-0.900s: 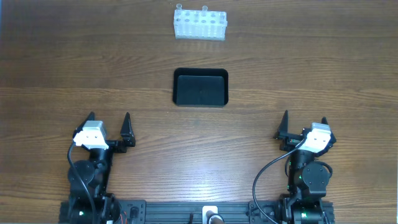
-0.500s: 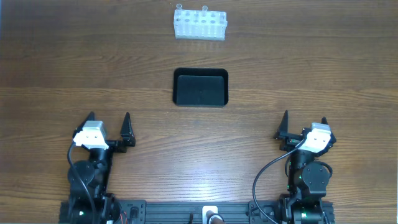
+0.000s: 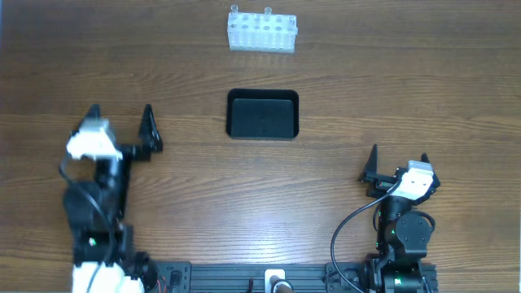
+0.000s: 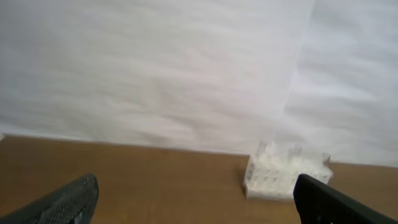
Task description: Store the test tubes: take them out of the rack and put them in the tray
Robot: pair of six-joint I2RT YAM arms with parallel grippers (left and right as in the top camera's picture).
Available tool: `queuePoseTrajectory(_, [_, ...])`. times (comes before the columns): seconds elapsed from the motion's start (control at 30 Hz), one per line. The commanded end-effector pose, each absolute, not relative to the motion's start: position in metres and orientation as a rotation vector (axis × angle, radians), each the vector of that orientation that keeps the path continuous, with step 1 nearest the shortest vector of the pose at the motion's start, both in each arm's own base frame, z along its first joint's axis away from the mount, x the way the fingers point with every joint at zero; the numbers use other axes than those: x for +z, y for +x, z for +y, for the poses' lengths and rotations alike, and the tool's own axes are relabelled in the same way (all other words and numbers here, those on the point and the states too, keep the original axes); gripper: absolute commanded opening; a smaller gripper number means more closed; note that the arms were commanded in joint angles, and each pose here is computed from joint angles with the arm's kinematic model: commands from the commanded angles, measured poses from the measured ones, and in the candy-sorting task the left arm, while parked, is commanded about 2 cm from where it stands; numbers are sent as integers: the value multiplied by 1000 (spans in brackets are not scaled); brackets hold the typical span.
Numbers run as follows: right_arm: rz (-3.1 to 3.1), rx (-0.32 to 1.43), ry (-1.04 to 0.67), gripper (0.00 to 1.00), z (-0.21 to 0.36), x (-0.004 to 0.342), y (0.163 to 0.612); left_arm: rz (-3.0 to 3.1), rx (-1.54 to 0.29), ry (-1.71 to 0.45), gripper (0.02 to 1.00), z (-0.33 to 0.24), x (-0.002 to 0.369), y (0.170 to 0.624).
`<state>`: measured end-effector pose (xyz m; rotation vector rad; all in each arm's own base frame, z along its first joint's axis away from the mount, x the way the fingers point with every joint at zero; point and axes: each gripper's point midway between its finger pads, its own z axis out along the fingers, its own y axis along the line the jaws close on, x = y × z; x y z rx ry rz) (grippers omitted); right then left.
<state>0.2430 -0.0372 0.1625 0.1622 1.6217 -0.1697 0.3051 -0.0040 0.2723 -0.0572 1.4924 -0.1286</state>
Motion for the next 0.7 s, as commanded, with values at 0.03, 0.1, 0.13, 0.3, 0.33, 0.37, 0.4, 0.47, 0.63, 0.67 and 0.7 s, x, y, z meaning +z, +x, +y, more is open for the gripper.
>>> queuePoseTrajectory(0.03, [1618,-178,174,991,-39,162,242,1547,-165,-7,996,-16,303,352])
queuePoseTrajectory(0.1, [1617,-178,175,991,-39,162,242,1604,-183,6,998,-27,304,380])
queuePoseTrajectory(0.13, [1617,-178,175,993,-39,162,242,1622,-184,7,996,-31,304,390])
queuePoseTrajectory(0.3, [1617,-178,175,993,-39,162,242,1730,-152,3,993,-66,293,448])
queuePoseTrajectory(0.33, [1618,-178,174,991,-39,162,242,1754,-143,7,998,-76,289,460])
queuePoseTrajectory(0.37, [1618,-178,174,991,-39,162,242,1777,-134,11,993,-85,285,471])
queuePoseTrajectory(0.4, [1617,-178,175,991,-39,162,242,1797,-125,15,996,-93,282,480])
queuePoseTrajectory(0.47, [1617,-178,175,993,-39,162,242,1856,-87,19,996,-112,268,506])
queuePoseTrajectory(0.63, [1617,-178,175,993,-39,162,242,1956,-47,2,996,-135,235,554])
queuePoseTrajectory(0.67, [1617,-178,175,991,-39,162,242,1972,-44,2,996,-138,229,561])
queuePoseTrajectory(0.7, [1617,-178,175,991,-39,162,242,1990,-43,-2,993,-140,223,568])
